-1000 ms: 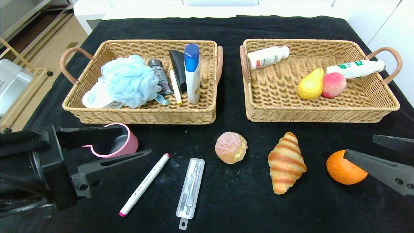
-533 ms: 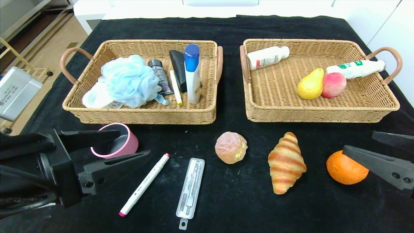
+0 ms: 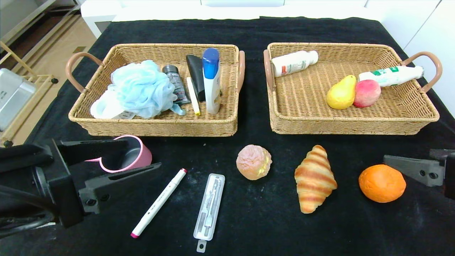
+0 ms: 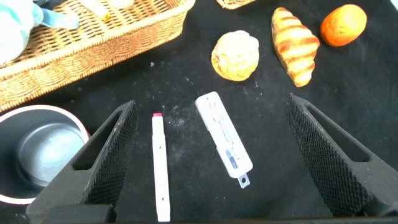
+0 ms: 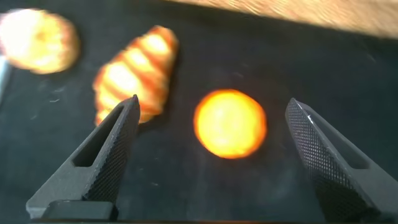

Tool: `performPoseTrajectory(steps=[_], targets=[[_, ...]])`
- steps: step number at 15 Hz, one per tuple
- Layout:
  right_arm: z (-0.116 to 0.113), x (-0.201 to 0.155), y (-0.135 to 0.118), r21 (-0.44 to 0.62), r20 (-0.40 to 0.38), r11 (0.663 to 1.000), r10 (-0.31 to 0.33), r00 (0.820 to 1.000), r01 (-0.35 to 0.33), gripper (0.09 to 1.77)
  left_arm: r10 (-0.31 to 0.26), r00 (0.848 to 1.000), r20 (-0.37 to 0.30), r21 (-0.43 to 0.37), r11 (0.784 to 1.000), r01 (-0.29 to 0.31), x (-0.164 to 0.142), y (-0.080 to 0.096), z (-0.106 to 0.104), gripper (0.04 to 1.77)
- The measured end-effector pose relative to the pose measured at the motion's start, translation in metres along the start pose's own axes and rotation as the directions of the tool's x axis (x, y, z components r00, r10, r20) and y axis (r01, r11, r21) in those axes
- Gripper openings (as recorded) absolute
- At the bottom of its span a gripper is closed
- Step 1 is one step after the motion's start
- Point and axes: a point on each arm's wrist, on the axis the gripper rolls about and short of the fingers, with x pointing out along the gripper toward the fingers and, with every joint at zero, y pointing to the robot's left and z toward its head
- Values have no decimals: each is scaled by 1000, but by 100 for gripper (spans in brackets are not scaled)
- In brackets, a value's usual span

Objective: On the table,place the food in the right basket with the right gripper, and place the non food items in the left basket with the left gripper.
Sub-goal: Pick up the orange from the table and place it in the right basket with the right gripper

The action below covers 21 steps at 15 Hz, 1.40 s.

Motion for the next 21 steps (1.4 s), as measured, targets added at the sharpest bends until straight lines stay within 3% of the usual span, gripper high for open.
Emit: performPoseTrajectory(steps=[5, 13, 21], targets=[[11, 11, -2, 104, -118, 989, -92, 989, 105, 171, 0, 1000, 14, 4, 1000, 0, -4, -1, 2, 172], [1, 56, 2, 163, -267, 969, -139, 953, 187, 171, -1, 999, 32, 20, 1000, 0, -10, -3, 3, 172], [-11, 84, 0, 180, -355, 952, -172, 919, 247, 171, -3, 999, 36, 28, 1000, 2, -12, -3, 2, 172]])
